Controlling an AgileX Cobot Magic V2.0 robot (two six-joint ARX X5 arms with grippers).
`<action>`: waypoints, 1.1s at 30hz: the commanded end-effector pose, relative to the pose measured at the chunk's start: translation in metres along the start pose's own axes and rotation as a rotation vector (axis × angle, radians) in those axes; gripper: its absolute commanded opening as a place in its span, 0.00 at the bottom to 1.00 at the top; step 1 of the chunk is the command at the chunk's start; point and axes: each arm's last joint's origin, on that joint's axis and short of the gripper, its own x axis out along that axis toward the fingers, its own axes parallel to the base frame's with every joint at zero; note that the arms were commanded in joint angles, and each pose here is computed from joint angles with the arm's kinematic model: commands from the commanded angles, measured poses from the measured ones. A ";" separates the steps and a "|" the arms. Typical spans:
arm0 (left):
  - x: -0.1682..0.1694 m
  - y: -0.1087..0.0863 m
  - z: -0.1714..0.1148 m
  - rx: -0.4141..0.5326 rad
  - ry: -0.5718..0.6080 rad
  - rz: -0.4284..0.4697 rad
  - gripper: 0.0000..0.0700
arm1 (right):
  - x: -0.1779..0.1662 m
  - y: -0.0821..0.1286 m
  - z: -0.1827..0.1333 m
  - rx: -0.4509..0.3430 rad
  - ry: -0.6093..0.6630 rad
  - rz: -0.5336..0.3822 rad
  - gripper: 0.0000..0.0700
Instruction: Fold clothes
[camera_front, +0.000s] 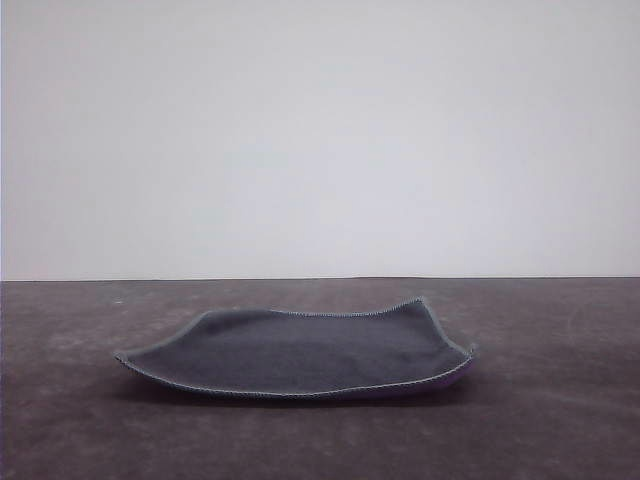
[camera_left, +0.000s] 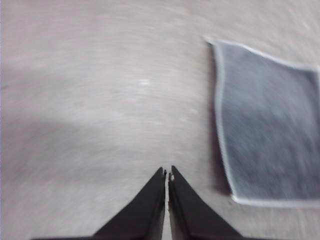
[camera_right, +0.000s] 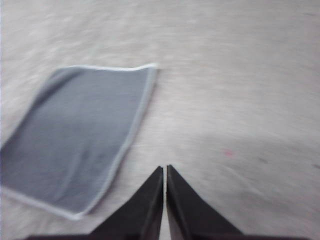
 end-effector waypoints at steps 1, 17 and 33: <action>-0.001 -0.007 0.008 0.096 -0.024 -0.036 0.00 | 0.000 0.005 0.004 -0.032 -0.014 0.029 0.01; -0.001 -0.023 0.013 0.213 -0.052 -0.109 0.62 | 0.002 0.013 0.006 -0.063 -0.030 0.083 0.63; 0.042 -0.023 0.029 0.097 0.005 -0.214 0.62 | 0.050 0.005 0.012 0.179 0.087 0.161 0.63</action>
